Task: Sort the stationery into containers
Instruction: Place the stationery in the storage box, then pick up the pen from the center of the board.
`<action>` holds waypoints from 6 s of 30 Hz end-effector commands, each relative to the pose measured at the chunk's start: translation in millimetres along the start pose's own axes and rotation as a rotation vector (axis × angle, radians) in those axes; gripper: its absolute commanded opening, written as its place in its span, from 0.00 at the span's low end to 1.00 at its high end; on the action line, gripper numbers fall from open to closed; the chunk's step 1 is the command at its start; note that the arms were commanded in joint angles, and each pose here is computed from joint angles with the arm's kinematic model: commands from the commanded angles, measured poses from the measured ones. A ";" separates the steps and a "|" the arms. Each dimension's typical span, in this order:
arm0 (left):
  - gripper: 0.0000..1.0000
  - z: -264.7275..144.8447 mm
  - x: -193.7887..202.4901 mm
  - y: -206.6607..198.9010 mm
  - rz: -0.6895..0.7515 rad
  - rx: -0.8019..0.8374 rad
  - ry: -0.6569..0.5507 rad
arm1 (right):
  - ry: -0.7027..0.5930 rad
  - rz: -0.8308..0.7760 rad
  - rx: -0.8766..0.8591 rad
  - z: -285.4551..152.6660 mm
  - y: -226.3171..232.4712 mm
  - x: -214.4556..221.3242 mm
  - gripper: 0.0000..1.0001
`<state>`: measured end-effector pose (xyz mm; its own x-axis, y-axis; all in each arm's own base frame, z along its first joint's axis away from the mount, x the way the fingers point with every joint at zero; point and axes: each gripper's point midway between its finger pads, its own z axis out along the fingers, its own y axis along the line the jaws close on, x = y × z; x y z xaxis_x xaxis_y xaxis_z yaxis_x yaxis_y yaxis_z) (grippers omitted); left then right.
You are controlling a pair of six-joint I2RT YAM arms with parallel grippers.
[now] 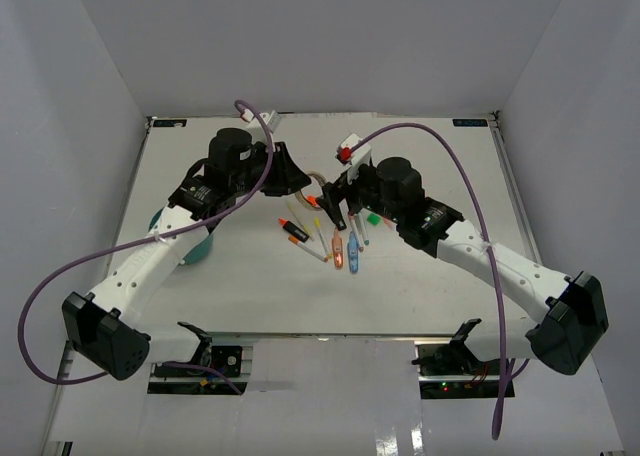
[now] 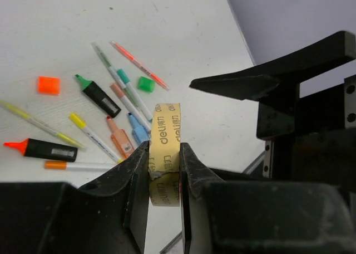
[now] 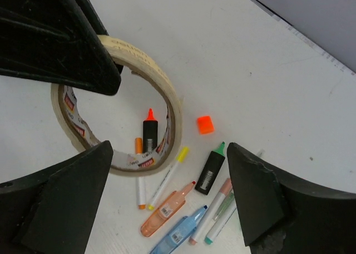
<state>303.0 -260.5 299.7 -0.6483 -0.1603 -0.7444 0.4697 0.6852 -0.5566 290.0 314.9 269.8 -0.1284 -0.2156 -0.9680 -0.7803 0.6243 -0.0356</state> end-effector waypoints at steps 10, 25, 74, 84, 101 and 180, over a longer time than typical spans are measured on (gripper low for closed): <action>0.12 -95.0 -47.2 102.0 0.154 -0.660 -0.245 | -0.021 0.021 0.010 -40.1 4.4 3.1 0.90; 0.05 -244.8 -37.5 236.0 -0.179 -1.213 -0.379 | -0.080 0.042 -0.051 -72.4 21.0 33.3 0.90; 0.34 -241.9 53.0 320.1 -0.428 -1.303 -0.286 | -0.050 0.057 -0.080 -80.8 28.5 59.0 0.90; 0.69 -251.5 40.5 307.2 -0.431 -1.304 -0.314 | -0.027 0.059 -0.081 -77.5 28.4 61.6 0.90; 0.98 -204.4 -30.3 206.4 -0.258 -0.804 -0.356 | 0.298 -0.016 -0.152 -23.5 38.5 106.6 0.91; 0.49 -56.9 37.4 54.6 -0.316 -0.071 -0.100 | -0.022 0.090 -0.303 18.9 120.4 21.5 0.08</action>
<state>260.6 -188.1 242.6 -0.7428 -0.4166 -0.5240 0.1795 0.6302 -0.7554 206.3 395.8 217.3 -0.2275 -0.2234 -0.9478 -0.9053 0.4071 0.1213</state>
